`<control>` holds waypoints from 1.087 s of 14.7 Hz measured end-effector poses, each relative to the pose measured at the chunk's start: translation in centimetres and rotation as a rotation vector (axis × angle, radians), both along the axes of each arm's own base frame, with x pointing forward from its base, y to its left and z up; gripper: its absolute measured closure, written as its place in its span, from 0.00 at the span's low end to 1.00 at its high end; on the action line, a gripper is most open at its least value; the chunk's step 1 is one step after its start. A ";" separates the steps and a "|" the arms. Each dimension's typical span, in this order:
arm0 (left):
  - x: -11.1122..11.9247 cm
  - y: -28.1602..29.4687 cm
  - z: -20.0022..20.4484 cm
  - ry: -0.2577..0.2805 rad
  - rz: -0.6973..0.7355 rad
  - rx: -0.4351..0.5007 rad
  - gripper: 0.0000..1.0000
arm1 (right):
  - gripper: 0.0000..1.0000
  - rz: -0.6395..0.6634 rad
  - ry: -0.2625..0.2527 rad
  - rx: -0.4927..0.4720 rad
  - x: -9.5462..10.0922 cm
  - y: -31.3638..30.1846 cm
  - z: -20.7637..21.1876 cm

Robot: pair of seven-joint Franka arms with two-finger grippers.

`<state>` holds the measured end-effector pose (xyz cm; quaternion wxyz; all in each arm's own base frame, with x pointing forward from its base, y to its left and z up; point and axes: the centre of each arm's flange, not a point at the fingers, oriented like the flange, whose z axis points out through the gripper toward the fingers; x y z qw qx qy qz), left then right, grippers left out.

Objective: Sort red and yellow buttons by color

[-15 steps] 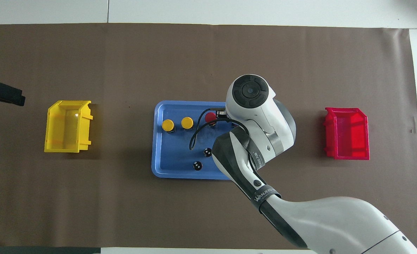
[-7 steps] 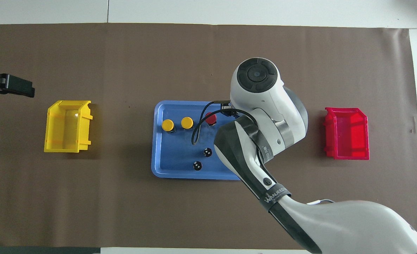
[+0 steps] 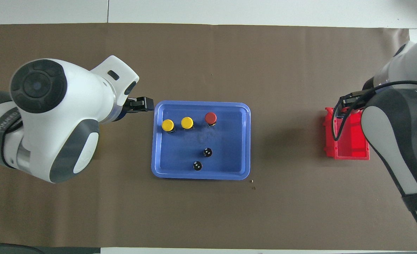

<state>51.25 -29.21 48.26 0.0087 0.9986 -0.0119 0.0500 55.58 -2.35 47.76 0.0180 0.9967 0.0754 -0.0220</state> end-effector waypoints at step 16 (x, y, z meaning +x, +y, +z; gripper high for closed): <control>-1.4 -5.1 -12.1 0.044 -0.009 0.008 0.59 | 0.59 0.006 -0.041 0.009 -8.0 -3.3 -11.5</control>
